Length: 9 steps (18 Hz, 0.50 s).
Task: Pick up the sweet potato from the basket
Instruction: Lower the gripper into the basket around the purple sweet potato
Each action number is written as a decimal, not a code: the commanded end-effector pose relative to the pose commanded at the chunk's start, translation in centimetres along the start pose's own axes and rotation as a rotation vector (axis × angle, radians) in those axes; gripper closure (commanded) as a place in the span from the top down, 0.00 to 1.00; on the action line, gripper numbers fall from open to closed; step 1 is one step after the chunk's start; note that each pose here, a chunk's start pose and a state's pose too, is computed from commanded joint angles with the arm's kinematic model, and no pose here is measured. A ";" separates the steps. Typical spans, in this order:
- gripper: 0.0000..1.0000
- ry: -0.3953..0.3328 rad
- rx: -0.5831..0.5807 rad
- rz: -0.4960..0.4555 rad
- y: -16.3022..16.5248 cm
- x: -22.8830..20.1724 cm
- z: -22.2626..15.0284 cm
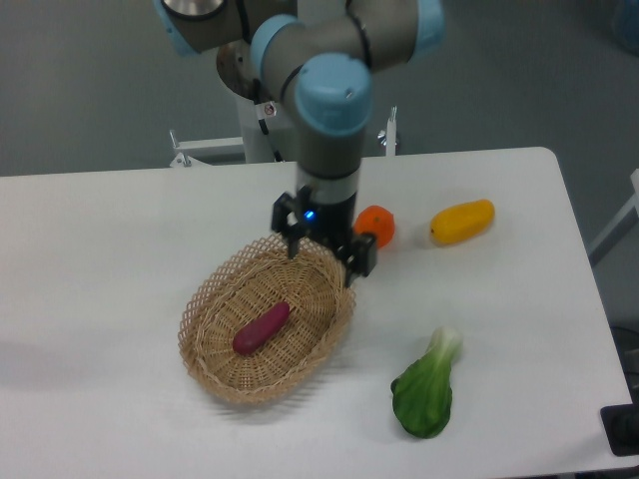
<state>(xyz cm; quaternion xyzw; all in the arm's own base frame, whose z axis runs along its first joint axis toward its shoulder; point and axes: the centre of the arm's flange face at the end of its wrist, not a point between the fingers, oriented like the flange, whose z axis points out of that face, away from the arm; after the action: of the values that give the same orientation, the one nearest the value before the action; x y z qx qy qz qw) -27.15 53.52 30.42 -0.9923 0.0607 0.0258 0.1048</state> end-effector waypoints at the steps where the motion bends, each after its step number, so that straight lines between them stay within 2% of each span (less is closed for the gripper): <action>1: 1.00 0.010 -0.008 0.005 -0.2 0.3 0.8; 9: 1.00 0.062 -0.059 0.063 -1.1 2.0 5.7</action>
<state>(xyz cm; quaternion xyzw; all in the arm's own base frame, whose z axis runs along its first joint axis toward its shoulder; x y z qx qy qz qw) -25.22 55.60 25.00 -0.9929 0.0943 -0.0001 0.0726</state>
